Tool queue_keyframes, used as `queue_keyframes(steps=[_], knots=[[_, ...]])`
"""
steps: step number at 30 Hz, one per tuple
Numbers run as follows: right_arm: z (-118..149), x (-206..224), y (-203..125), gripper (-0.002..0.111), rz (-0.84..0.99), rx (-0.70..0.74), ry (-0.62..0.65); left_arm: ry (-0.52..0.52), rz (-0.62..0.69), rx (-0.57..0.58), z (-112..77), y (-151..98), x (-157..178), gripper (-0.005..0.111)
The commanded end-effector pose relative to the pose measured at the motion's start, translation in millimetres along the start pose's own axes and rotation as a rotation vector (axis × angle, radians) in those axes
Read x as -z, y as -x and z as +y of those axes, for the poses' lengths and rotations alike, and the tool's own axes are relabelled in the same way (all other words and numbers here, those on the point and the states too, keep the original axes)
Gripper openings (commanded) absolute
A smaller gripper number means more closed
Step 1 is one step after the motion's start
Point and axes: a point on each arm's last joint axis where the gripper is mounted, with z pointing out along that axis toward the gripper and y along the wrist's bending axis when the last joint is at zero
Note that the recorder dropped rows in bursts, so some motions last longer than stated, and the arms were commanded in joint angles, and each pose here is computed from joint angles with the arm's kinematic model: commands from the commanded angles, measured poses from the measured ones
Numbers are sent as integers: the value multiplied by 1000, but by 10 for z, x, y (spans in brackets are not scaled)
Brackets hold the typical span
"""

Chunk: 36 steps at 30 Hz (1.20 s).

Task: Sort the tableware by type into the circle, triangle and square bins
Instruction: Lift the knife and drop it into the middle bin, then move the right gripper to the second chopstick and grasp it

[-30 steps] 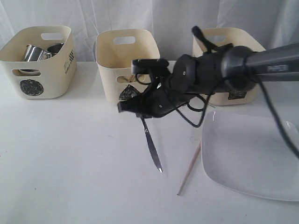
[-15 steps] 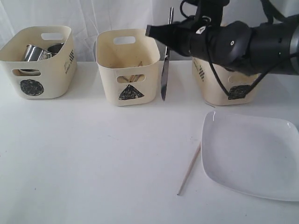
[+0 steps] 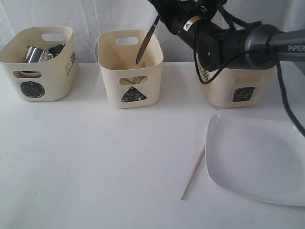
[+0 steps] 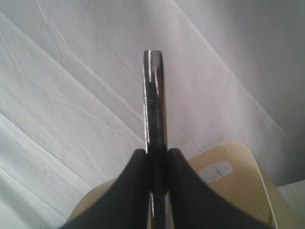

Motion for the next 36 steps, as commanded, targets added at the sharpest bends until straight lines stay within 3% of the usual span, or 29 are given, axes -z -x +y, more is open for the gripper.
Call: queue_keyframes(steps=[1, 5, 8, 13, 22, 29, 36], knots=[[-3, -231, -29, 0, 40, 137, 39, -1, 0, 9, -2, -9, 0, 0], [-42, -428, -97, 0, 139, 267, -10, -1, 0, 9, -2, -9, 0, 0], [-51, -448, -132, 9, 196, 355, -29, -1, 0, 9, -2, -9, 0, 0], [-34, -419, -91, 17, 224, 357, -58, -1, 0, 9, -2, -9, 0, 0], [125, -333, 125, 18, 209, 372, -59, -1, 0, 9, -2, -9, 0, 0], [135, -207, 210, 18, 321, 449, -156, -1, 0, 9, -2, -9, 0, 0], [4, 81, 174, 18, 588, 487, -365, -1, 0, 9, -2, -9, 0, 0]])
